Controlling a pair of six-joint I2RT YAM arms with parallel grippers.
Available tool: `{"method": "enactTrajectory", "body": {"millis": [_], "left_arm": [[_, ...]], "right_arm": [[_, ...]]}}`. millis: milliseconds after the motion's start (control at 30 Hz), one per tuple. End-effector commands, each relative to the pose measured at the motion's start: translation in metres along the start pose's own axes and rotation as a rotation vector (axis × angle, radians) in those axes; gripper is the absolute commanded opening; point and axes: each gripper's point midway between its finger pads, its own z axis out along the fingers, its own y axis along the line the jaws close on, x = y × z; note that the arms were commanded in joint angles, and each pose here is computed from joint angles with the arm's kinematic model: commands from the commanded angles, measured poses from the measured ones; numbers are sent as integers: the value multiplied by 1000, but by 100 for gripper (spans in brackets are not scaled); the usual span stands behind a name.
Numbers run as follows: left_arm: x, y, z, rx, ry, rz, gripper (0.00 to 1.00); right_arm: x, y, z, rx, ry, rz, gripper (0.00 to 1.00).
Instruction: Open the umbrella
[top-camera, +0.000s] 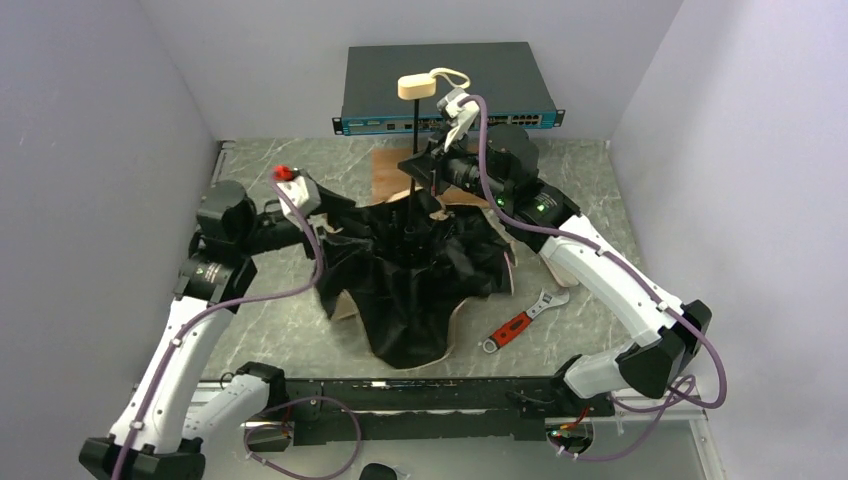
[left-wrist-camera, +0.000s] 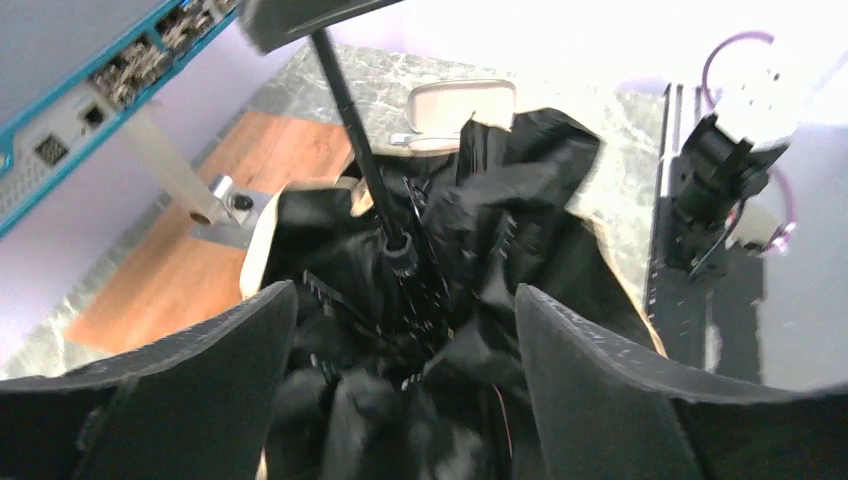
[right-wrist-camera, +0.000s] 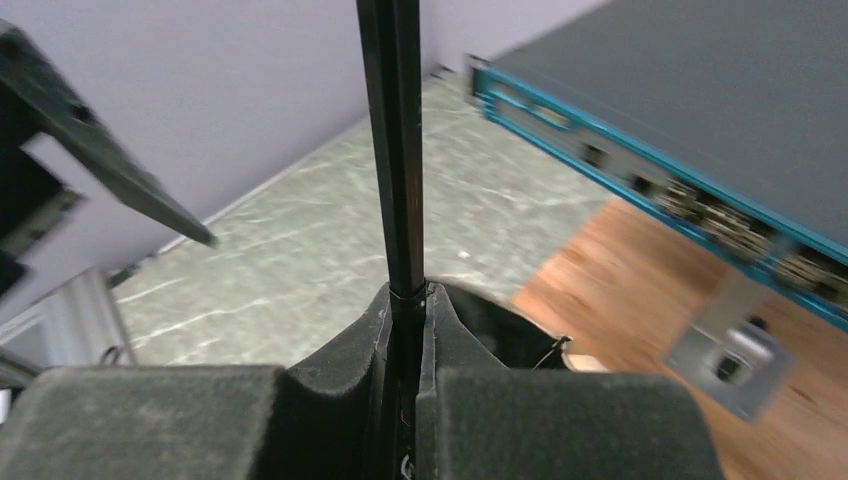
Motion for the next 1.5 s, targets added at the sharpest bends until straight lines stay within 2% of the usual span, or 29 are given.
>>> {"method": "enactTrajectory", "body": {"millis": [0, 133, 200, 267, 333, 500, 700, 800, 967, 1167, 1233, 1333, 1400, 1467], "left_arm": [[4, 5, 28, 33, 15, 204, 79], [27, 6, 55, 51, 78, 249, 64], [52, 8, 62, 77, 145, 256, 60], [85, 17, 60, 57, 245, 260, 65], [117, 36, 50, -25, 331, 240, 77], [174, 59, 16, -79, 467, 224, 97], [218, 66, -26, -119, 573, 297, 100], [200, 66, -34, -123, 517, 317, 100], [100, 34, -13, -23, 244, 374, 100], [31, 25, 14, -38, 114, 383, 99], [24, 32, 26, -103, 110, 363, 84], [28, 37, 44, -136, 133, 358, 57], [35, 40, 55, -145, 146, 376, 44], [46, 41, 63, -166, 155, 437, 37]], "right_arm": [[-47, 7, -2, -34, -168, -2, 0], [-64, 17, -3, -70, -217, 10, 0], [-73, 19, -5, -72, -238, 18, 0], [-82, 19, -9, -65, -256, 19, 0], [-90, 23, -16, -79, -271, 19, 0], [-106, 23, -30, -74, -297, 5, 0], [-106, -7, -44, 2, -281, -27, 0], [-99, -9, -45, -3, -262, -50, 0], [-62, 7, -33, -119, -172, -37, 0], [-39, 31, -23, -200, -138, -50, 0], [-42, 34, -20, -202, -151, -67, 0], [-52, 33, -17, -190, -179, -69, 0], [-61, 37, -18, -208, -200, -73, 0], [-70, 43, -20, -237, -218, -70, 0]]}}
